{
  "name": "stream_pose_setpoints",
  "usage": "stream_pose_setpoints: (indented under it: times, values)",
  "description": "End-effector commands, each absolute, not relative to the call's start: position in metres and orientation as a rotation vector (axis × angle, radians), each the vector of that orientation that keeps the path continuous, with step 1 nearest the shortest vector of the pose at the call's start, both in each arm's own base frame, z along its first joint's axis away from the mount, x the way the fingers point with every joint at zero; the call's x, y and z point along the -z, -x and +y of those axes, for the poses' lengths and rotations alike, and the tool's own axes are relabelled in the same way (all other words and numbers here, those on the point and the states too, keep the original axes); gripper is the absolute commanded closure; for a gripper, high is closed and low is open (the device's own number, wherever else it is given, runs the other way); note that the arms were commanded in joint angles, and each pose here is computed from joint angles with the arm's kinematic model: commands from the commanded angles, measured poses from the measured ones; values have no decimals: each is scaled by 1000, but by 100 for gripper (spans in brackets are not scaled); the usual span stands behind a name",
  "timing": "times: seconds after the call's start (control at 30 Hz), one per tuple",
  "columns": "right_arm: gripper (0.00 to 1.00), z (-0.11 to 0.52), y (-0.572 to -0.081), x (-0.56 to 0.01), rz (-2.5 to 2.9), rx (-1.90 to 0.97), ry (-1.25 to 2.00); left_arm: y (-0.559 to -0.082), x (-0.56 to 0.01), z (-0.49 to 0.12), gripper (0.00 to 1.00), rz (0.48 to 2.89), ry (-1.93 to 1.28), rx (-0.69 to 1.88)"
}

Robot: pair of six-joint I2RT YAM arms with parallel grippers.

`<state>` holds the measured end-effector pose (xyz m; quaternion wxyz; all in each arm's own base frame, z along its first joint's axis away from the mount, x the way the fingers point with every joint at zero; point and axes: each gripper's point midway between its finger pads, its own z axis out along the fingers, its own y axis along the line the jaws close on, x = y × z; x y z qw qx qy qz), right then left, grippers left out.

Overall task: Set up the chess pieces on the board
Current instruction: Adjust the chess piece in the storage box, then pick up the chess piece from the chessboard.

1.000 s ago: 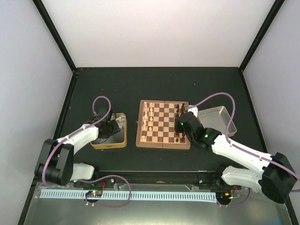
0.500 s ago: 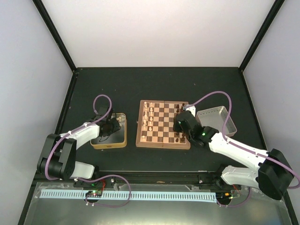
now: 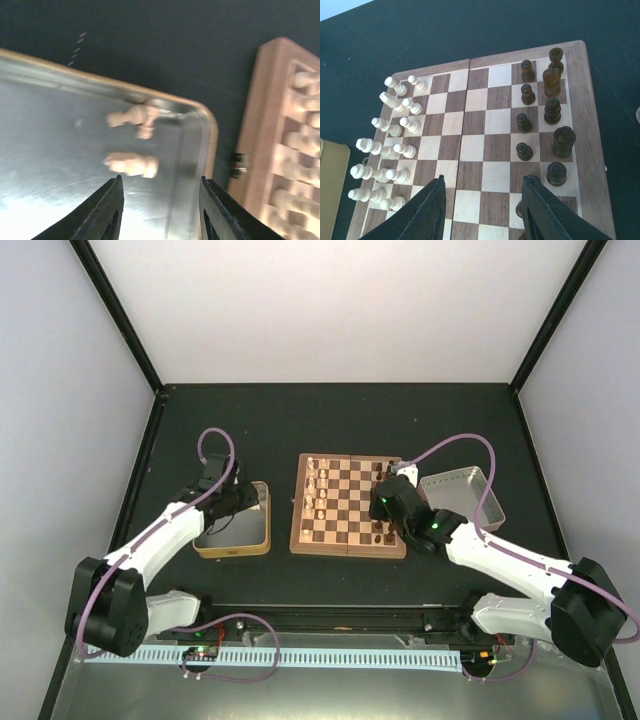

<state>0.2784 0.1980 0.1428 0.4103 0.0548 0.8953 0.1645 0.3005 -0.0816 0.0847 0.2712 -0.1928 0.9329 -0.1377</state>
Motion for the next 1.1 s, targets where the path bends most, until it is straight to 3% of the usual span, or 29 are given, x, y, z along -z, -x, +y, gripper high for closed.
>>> stream_pose_setpoints:
  times: [0.0,0.2,0.6,0.8,1.07]
  values:
    - [58,201,-286,-155,2210,-452,-148,-312,-128,-119,56,2454,268,491]
    - [58,206,-284,-149,2222,-500,-141,-325,-147,-192,49,2467,-77,681]
    - [58,190,-287,-142,2221,-485,-178,-346,-111,-254,43,2671,-263,522]
    - [58,187,-291,-138,2229,-480,-176,-338,-98,-253,45,2734,-247,457]
    - [58,189,-294,-136,2237,-494,-168,-334,-88,-249,59,2778,-237,389]
